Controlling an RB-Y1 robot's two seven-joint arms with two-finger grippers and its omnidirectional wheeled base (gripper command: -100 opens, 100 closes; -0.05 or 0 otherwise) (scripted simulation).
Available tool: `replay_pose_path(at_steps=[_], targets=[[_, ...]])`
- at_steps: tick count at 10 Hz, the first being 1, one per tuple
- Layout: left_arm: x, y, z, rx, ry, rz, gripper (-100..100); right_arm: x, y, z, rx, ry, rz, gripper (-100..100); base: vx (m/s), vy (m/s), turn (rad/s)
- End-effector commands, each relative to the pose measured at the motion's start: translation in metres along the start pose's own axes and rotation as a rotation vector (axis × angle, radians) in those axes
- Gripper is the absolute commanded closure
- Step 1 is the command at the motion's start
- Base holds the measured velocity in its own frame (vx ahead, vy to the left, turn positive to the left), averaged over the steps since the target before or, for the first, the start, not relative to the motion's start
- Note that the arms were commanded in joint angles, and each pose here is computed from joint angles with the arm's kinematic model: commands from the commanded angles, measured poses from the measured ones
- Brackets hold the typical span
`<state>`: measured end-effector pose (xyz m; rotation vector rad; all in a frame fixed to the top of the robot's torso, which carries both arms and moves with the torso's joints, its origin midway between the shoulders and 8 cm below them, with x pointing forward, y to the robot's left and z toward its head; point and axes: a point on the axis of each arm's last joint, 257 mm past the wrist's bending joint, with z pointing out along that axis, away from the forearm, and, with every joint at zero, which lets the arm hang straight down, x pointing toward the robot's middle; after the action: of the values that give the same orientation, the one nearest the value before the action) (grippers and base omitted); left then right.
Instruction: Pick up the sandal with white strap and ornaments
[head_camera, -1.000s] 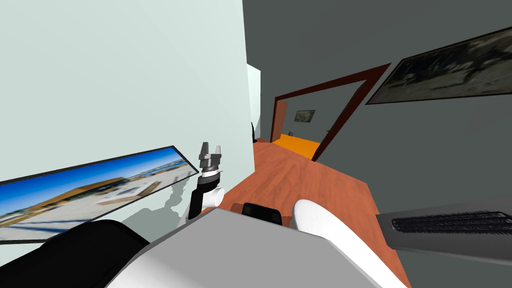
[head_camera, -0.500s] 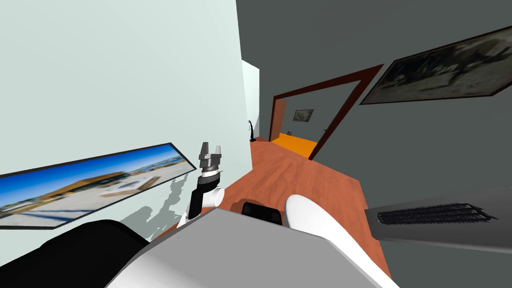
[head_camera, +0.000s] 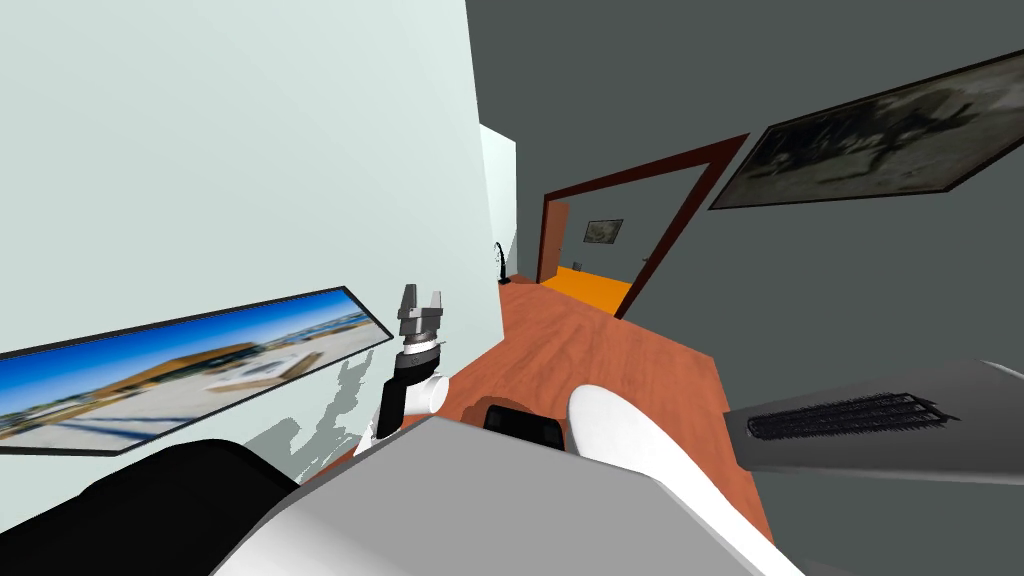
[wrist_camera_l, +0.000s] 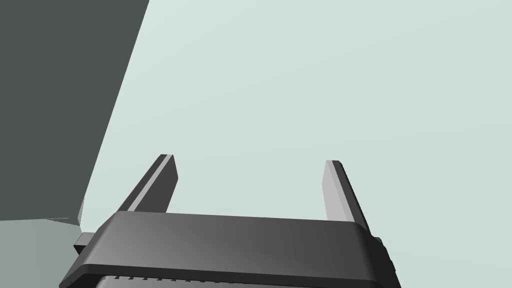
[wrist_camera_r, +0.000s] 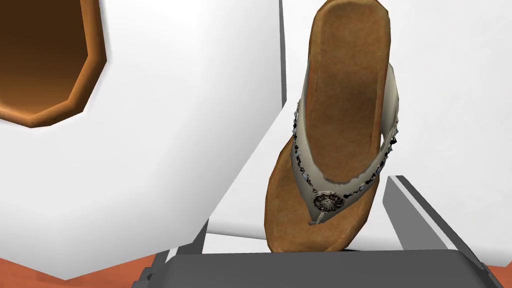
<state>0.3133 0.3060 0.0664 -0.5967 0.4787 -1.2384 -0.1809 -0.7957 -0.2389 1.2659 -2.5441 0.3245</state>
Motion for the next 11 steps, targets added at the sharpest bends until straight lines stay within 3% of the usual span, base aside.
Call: replay_pose_path(at_steps=[1,3,4,5,6,7,8,10,11], targets=[[0.000,0.000,0.000,0.000,0.000,0.000,0,-0.018,-0.029,0.004,0.023,-0.007,-0.007,-100,-0.057,-0.025,-0.087],[0.000,0.000,0.000,0.000,0.000,0.000,0,-0.024,-0.023,0.006,-0.001,-0.013,-0.026,-100,-0.038,-0.010,-0.010],[0.000,0.000,0.000,0.000,0.000,0.000,0,-0.040,-0.044,0.006,0.011,-0.021,-0.042,-100,-0.043,-0.011,-0.081],[0.000,0.000,0.000,0.000,0.000,0.000,0,-0.042,-0.041,0.008,0.001,-0.022,-0.046,-100,-0.040,-0.013,-0.037],[0.000,0.000,0.000,0.000,0.000,0.000,0,-0.053,-0.062,0.008,0.026,-0.022,-0.042,-100,-0.056,-0.030,-0.078],[0.000,0.000,0.000,0.000,0.000,0.000,0,-0.051,-0.059,0.006,0.008,-0.013,-0.059,-100,-0.049,-0.023,-0.019],[0.000,0.000,0.000,0.000,0.000,0.000,0,-0.068,-0.081,0.005,0.035,-0.022,-0.058,-100,-0.055,-0.020,-0.072],[0.000,0.000,0.000,0.000,0.000,0.000,0,-0.073,-0.071,0.008,0.004,-0.029,-0.077,-100,-0.032,-0.014,-0.011],[0.000,0.000,0.000,0.000,0.000,0.000,0,-0.085,-0.090,0.004,0.024,-0.026,-0.079,-100,-0.036,-0.017,-0.074]])
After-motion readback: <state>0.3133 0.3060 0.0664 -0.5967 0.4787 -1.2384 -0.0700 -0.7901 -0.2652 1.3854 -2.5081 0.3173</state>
